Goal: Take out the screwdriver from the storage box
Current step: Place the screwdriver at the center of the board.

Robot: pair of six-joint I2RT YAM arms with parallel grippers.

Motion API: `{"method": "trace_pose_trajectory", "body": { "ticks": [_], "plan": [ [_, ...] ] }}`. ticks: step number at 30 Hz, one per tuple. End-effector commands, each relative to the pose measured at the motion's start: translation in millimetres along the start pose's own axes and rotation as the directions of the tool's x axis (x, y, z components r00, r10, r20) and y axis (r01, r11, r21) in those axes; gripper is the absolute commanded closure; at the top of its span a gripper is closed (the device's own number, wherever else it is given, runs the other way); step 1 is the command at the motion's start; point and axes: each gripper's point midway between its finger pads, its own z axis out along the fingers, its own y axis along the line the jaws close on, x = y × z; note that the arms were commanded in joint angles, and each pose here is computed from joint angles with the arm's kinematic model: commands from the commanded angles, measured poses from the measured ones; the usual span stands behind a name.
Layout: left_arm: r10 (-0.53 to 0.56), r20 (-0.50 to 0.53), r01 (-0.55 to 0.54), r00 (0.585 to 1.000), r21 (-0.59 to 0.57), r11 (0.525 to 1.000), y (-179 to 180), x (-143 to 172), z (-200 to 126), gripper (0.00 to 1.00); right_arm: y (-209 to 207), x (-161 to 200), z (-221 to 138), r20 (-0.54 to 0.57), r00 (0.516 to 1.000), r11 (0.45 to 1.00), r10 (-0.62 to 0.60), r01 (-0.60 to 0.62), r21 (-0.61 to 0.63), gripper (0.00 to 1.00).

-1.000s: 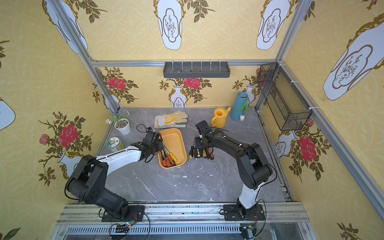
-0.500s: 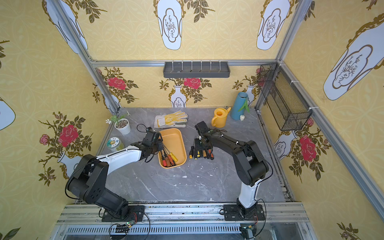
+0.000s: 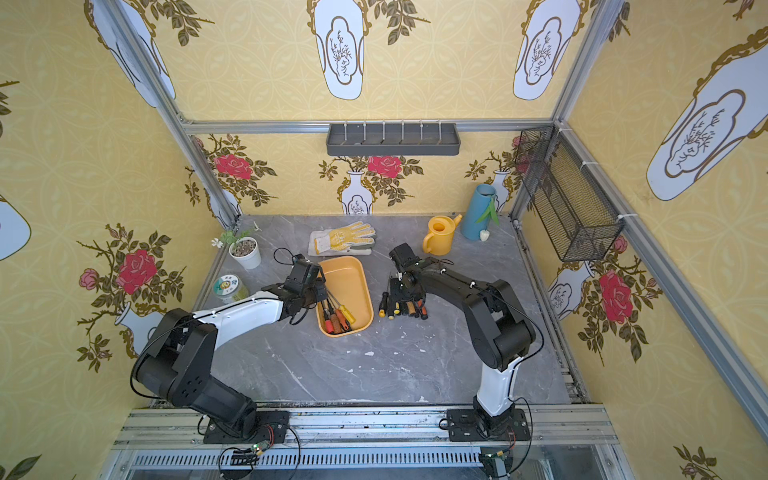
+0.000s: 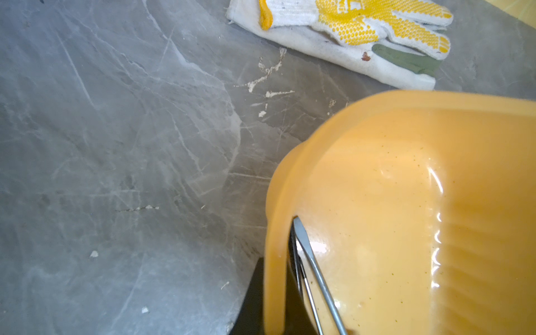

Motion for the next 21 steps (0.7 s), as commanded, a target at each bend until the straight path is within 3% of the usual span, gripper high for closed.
{"method": "trace_pose_trajectory", "body": {
  "ticks": [1,17,21],
  "plan": [
    [-0.009,0.014,0.009,1.000,0.012,1.000,-2,-3,1,1.00,-1,-2,-2,0.009,1.000,1.000,0.004,-0.004,0.009,0.65],
    [-0.008,0.013,0.008,1.000,0.006,1.000,-1,-1,1,1.00,11,-16,-24,0.108,0.994,0.999,-0.020,0.023,-0.023,0.53],
    [-0.008,0.015,0.008,1.000,0.007,1.000,-1,-2,1,1.00,18,-20,-30,0.138,0.989,0.998,-0.047,0.052,-0.035,0.46]
  ]
}}
